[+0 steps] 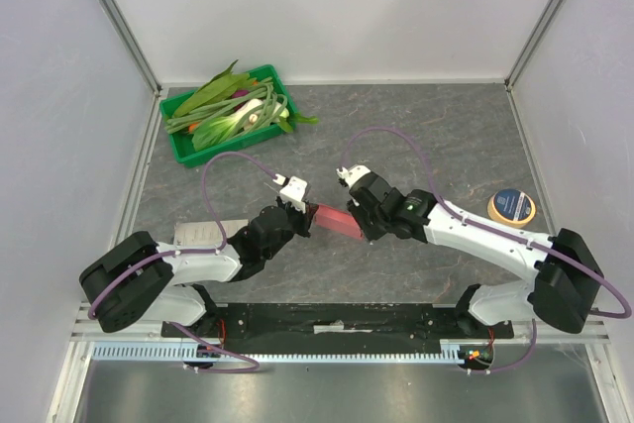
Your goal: Fold the paper box
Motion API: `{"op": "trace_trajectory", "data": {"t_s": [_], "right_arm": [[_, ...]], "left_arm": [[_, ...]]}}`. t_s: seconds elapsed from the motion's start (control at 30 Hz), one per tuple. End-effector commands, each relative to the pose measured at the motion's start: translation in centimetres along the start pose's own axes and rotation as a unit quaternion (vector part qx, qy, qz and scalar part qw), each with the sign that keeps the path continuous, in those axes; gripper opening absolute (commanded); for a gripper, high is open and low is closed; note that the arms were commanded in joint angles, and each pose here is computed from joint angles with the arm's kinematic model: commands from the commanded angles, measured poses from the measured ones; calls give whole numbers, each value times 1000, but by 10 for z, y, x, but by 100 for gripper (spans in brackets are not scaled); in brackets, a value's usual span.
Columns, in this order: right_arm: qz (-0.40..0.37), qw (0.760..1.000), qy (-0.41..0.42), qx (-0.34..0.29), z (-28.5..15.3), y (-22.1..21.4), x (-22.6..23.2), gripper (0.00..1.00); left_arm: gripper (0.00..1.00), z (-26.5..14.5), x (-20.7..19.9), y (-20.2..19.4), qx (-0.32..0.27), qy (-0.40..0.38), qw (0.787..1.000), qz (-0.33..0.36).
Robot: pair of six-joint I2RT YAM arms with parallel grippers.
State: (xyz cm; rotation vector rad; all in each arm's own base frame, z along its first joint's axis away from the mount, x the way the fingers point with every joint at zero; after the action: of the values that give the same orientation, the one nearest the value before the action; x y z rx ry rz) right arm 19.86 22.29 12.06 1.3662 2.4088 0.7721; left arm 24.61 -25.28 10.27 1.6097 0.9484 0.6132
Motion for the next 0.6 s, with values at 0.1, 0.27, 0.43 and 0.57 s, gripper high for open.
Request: {"op": "trace_trajectory", "data": {"t_s": [0.1,0.27,0.43,0.57], "right_arm": [[0,998,-48,-26,4,14,-4,30],[2,997,-65,-38,1,20,-7,17],[6,997,-66,-48,-4,25,-7,8],[20,998,-48,-43,-4,27,1,0]], "left_arm": [[2,-7,3,-36,68,6,997,20],[2,-7,3,-37,70,7,997,21],[2,-7,2,-37,69,6,997,22],[2,-8,1,-37,70,7,997,25]]}}
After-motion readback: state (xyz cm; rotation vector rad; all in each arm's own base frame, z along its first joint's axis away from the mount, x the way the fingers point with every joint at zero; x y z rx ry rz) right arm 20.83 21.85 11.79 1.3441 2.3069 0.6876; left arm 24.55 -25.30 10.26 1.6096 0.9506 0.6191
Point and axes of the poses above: each gripper's point midway between its finger pads, its own z axis out along the fingers, its own x axis along the line the jaws close on, y = z × x, the point moved 2 cm from there along -z, back along the fingers, and after that the axes turned 3 degrees about z, right-handed, at the moved point
